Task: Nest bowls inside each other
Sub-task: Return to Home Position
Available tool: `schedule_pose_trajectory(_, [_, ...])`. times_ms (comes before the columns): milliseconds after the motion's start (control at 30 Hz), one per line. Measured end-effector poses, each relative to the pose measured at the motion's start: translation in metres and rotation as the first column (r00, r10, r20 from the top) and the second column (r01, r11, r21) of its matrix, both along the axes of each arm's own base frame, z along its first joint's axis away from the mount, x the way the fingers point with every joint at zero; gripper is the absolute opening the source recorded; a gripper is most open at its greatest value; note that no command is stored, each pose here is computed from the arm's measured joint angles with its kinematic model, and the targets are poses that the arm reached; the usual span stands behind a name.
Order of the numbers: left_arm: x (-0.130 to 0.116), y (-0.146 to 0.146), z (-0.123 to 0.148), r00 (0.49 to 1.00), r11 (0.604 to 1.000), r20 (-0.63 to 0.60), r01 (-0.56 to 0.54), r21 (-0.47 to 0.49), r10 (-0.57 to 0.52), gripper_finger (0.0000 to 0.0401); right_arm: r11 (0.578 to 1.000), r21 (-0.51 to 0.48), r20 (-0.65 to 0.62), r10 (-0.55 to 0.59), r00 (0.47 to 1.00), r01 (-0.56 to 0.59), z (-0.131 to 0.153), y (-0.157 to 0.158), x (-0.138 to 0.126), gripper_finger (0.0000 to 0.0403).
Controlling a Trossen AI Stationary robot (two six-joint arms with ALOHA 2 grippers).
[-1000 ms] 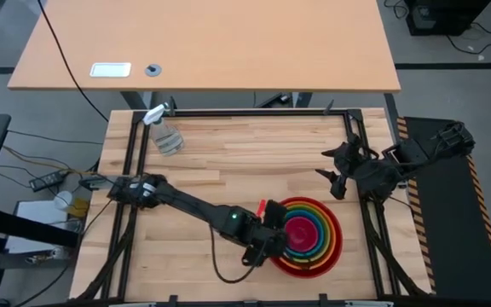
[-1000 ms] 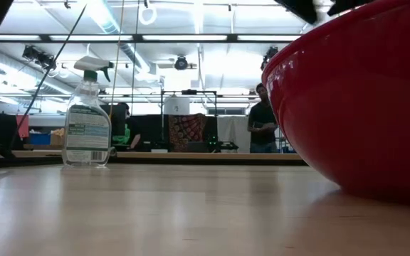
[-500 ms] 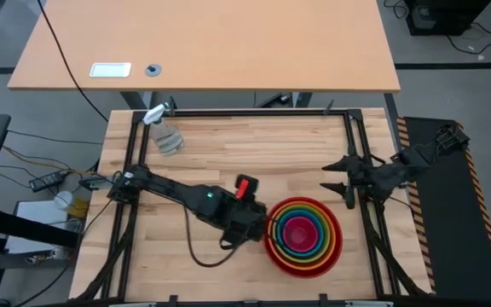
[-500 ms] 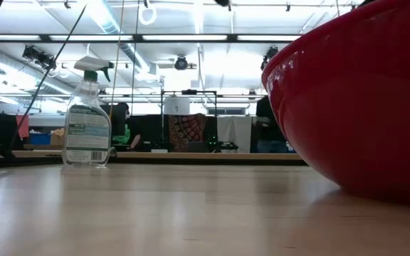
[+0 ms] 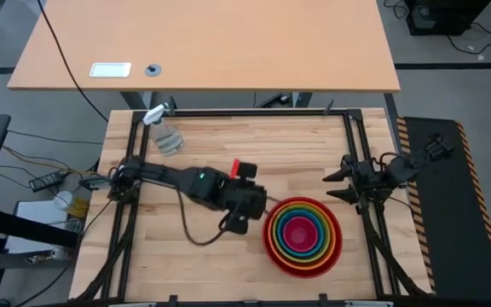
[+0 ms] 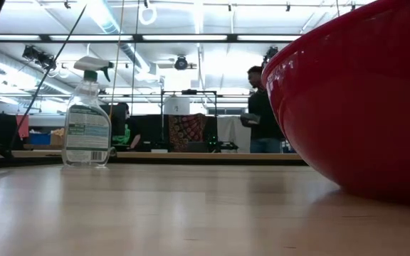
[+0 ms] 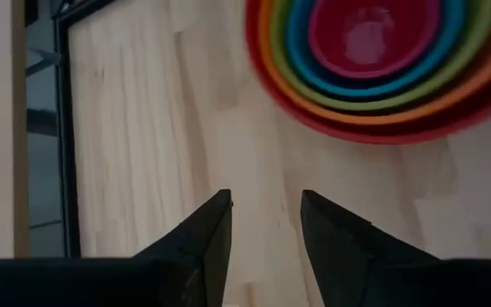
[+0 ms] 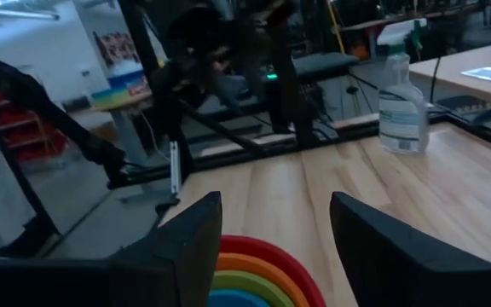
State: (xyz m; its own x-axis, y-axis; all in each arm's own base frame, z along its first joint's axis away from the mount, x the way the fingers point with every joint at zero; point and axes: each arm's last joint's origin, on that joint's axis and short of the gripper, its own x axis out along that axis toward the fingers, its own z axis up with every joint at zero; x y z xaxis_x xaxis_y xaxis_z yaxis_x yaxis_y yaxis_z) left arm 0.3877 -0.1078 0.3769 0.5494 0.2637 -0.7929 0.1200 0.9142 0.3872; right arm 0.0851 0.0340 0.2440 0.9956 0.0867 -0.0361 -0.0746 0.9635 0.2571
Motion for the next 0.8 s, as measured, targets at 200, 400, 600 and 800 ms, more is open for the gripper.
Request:
schedule_pose_trajectory(200, [-0.001,0.012,0.001,1.0,1.0,-0.015,-0.026,0.0,0.026,0.0143,1.0,-0.015,0.049,0.01,0.999,-0.009,-0.006,-0.005,-0.009,0.0218])
schedule_pose_trajectory(400, [0.0,0.013,-0.031,0.995,0.999,-0.096,-0.03,0.02,0.032,0.0143,0.999,-0.034,0.115,0.008,0.993,-0.004,-0.01,-0.009,-0.017,0.0216])
schedule_pose_trajectory(600, [-0.028,0.023,-0.08,0.992,1.0,-0.124,-0.007,0.016,0.009,0.0143,0.999,-0.043,0.098,-0.007,0.995,0.011,-0.023,-0.007,-0.012,0.0216])
schedule_pose_trajectory(800, [-0.092,0.043,-0.072,0.989,0.999,0.147,-0.004,-0.053,0.012,0.0143,0.998,-0.024,0.054,0.054,0.997,-0.053,-0.039,-0.003,-0.008,0.0216])
